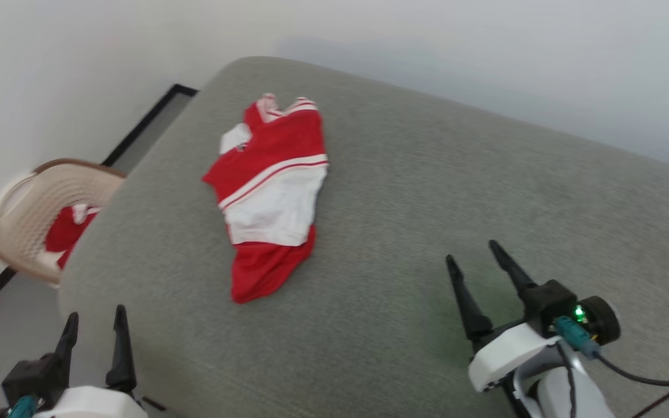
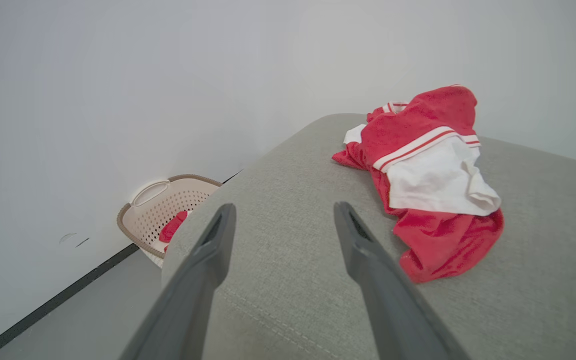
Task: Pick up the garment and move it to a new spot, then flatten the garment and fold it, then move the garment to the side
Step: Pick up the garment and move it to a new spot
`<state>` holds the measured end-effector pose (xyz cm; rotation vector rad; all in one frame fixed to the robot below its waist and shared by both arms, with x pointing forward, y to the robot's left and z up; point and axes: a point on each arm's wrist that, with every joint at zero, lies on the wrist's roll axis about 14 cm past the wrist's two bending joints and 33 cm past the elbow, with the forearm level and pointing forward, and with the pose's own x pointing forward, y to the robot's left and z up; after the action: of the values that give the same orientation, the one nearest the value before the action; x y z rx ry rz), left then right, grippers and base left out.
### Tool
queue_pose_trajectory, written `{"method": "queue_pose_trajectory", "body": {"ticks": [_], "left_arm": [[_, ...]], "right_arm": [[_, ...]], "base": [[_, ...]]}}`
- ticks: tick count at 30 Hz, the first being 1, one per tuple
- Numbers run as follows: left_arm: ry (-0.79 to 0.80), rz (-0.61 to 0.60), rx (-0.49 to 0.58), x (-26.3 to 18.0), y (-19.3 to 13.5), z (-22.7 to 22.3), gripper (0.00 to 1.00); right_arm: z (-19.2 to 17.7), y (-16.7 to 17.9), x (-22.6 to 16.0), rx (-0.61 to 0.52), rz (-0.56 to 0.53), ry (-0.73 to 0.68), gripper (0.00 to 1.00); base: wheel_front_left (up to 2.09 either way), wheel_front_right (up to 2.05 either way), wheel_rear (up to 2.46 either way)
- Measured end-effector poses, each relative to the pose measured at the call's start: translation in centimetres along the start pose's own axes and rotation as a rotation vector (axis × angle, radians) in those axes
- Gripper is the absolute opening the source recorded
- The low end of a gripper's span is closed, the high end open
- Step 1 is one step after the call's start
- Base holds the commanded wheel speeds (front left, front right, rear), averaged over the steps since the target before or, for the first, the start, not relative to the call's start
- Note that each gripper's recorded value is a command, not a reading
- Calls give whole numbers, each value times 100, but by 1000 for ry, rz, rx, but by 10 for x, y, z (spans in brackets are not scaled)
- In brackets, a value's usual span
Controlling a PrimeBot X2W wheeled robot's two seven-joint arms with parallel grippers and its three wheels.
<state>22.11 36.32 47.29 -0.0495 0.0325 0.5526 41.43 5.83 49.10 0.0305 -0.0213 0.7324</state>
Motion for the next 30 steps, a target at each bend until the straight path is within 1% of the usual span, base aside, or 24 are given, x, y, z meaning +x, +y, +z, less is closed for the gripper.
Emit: {"method": "queue_pose_trajectory", "body": {"ticks": [3,4,5,9,12,13,15,20,23,27,29,30], "left_arm": [[-1,71,-10,-16,22,-1,100],[4,108,-17,-25,32,-3,100],[6,118,-18,-27,34,-4,100],[3,119,-20,-28,34,-3,100],[11,87,-24,-24,25,-5,100],[11,71,-26,-21,21,-5,100],[-5,12,1,-6,10,4,100],[-93,-156,64,53,-28,46,100],[-100,-243,108,89,-47,61,100],[-54,-343,106,135,-75,64,100],[12,-393,165,151,-83,52,100],[47,-406,175,159,-85,46,100]], "right_arm": [[-3,29,9,20,86,9,100],[-1,45,14,26,134,6,100],[0,49,16,32,147,2,100],[-3,53,17,38,161,9,100],[-2,50,16,42,151,7,100],[-2,49,15,43,145,6,100],[-2,43,14,43,132,6,100],[-5,19,14,44,73,-1,100],[-8,1,14,49,32,-4,100],[-17,-24,10,57,-30,6,100],[-23,-35,4,62,-59,17,100],[-25,-41,2,64,-75,19,100]], "base": [[0,0,0],[0,0,0],[0,0,0],[0,0,0],[0,0,0],[0,0,0],[0,0,0],[0,0,0],[0,0,0],[0,0,0],[0,0,0],[0,0,0]]}}
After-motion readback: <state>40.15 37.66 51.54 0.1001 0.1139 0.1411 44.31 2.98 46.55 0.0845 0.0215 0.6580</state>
